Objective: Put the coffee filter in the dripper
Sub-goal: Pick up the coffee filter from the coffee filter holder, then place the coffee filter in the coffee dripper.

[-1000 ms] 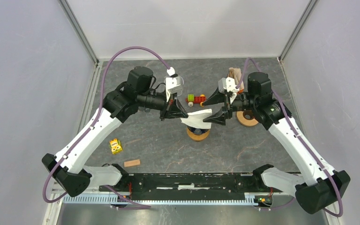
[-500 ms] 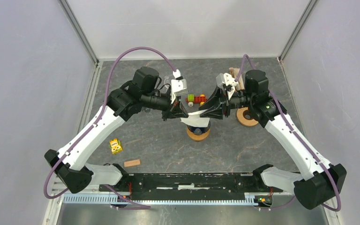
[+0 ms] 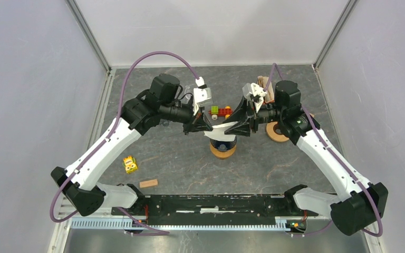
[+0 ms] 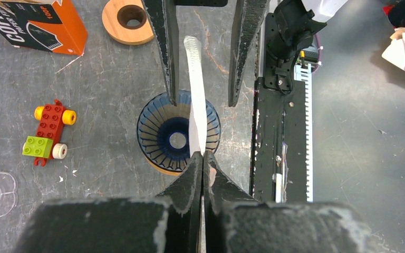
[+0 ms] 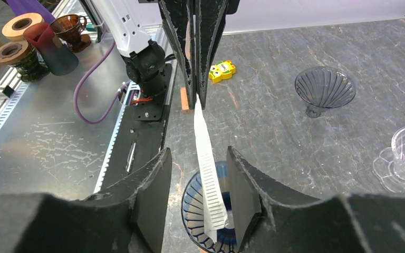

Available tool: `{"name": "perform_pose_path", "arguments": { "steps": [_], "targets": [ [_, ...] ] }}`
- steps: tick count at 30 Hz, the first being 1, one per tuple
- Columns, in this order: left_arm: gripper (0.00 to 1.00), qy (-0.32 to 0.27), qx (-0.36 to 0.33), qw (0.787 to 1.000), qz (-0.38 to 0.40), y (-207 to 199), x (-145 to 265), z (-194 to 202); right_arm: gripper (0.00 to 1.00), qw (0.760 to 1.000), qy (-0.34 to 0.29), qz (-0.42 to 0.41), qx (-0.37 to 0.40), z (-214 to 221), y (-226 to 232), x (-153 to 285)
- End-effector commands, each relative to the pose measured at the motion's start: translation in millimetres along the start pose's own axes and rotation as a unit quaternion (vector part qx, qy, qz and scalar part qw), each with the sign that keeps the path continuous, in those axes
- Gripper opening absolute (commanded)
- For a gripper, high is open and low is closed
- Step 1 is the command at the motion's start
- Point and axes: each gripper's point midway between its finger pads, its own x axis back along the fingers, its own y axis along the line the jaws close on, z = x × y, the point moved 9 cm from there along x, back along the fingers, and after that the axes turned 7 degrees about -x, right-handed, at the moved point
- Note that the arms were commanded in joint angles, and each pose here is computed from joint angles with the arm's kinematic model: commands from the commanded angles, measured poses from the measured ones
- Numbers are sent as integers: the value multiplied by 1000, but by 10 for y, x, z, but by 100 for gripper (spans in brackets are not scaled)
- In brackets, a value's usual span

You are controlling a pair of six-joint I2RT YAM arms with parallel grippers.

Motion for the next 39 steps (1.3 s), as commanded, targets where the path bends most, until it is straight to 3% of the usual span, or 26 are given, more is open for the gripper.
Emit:
{"name": "perform_pose_path", "arguments": {
  "steps": [1,9,14,17,25,29,33,39],
  "targets": [
    [2,-20,-31,999,0,5,42,-154,43,1000,-7,3,15,-55,12,-1],
    [2,-39,-26,999,9,-29,64,-236,21,1000,-8,11,8,-45,-13,-7],
    [2,-42,-25,999,12,-43,74,-240,1,1000,-13,15,8,-56,2,-3],
    [3,-46,-24,999,11,-45,75,-241,0,1000,-20,19,11,-95,16,6],
    [65,-73,-24,997,-19,5,313,-249,0,997,-73,19,-22,-263,58,148],
    [78,-89,-14,996,-23,26,421,-179,0,994,-109,5,-30,-345,153,198],
    [79,-110,-15,994,-4,39,419,-128,0,989,-136,-19,-51,-331,261,224],
    [63,-136,2,990,36,70,321,-149,0,989,-140,-21,-53,-321,293,234]
  ]
}}
